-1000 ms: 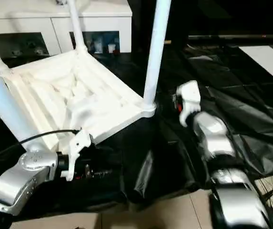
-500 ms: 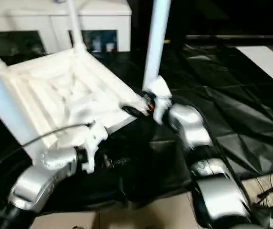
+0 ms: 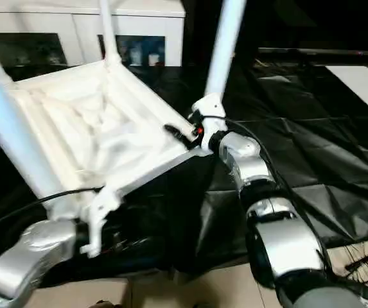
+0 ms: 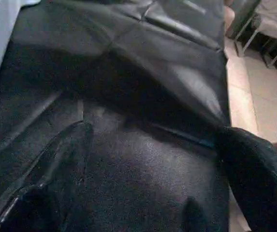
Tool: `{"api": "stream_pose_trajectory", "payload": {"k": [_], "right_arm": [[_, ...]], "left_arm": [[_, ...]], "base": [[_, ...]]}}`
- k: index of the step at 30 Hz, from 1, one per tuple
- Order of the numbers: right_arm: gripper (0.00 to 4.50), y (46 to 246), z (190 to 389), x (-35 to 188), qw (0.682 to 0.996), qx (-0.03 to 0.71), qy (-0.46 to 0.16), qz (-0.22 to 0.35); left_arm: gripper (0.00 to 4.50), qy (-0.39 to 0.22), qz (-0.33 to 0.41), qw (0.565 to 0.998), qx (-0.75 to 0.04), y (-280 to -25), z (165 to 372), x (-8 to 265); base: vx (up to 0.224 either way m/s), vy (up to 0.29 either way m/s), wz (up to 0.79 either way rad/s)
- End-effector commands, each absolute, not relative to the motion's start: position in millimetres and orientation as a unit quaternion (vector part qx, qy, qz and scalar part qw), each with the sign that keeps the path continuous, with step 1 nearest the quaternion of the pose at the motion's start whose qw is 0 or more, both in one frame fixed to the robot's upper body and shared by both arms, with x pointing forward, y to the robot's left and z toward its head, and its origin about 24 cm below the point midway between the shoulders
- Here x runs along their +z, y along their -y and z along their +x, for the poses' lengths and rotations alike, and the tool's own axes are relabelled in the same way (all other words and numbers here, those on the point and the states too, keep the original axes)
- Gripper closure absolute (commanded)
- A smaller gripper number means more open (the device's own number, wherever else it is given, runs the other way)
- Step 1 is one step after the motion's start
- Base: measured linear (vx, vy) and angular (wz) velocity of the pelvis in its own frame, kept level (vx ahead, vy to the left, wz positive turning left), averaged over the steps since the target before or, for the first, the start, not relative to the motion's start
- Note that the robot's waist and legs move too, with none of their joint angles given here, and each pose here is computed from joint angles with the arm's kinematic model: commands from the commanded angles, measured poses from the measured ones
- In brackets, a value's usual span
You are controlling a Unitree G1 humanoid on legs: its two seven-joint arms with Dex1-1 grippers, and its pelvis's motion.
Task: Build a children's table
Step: Rotate table base
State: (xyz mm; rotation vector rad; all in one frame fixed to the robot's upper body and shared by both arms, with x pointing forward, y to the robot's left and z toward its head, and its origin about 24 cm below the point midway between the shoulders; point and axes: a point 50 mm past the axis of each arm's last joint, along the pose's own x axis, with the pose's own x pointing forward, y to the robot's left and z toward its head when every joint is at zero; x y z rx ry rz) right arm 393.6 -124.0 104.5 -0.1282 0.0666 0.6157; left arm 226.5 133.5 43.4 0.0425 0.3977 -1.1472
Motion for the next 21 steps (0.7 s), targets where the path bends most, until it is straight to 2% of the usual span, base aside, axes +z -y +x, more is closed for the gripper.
{"api": "stream_pose_trajectory", "payload": {"k": [1,4,6,12,14,15,17,20,21], "right_arm": [[0.46,148.9,399.6,111.2,0.969,0.235,-0.03,-0.076],[0.46,159.6,401.2,111.7,0.976,0.199,-0.032,-0.079],[0.46,174.2,402.4,111.8,0.985,0.15,-0.037,-0.079],[0.46,187.9,402.8,112.1,0.99,0.106,-0.04,-0.089],[0.46,188.0,402.8,112.1,0.99,0.105,-0.04,-0.089],[0.46,183.1,402.2,112.7,0.987,0.13,-0.03,-0.087],[0.46,180.3,401.8,112.9,0.985,0.144,-0.026,-0.087],[0.46,168.0,399.1,112.0,0.976,0.206,-0.015,-0.074],[0.46,167.9,399.1,112.0,0.976,0.206,-0.014,-0.074]], "left_arm": [[0.04,-0.175,0.021,0.819,-0.546,-138.5,225.4,49.7],[0.04,-0.179,0.023,0.816,-0.549,-143.9,223.8,49.3],[0.04,-0.186,0.025,0.814,-0.55,-152.8,221.4,48.2],[0.04,-0.232,0.033,0.797,-0.556,-176.6,207.7,43.8],[0.04,-0.233,0.033,0.797,-0.556,-177.1,207.4,43.8],[0.04,-0.249,0.028,0.799,-0.547,-193.3,201.7,46.5],[0.04,-0.25,0.026,0.801,-0.542,-198.3,200.8,48.3],[0.04,-0.222,0.031,0.83,-0.511,-210.7,208.7,57.2],[0.04,-0.221,0.031,0.83,-0.511,-210.8,208.8,57.3]], "base": [[0.0,0.0,0.0],[0.0,0.0,0.0],[0.0,0.0,0.0],[0.0,0.0,0.0],[0.0,0.0,0.0],[0.0,0.0,0.0],[0.0,0.0,0.0],[0.0,0.0,0.0],[0.0,0.0,0.0]]}}
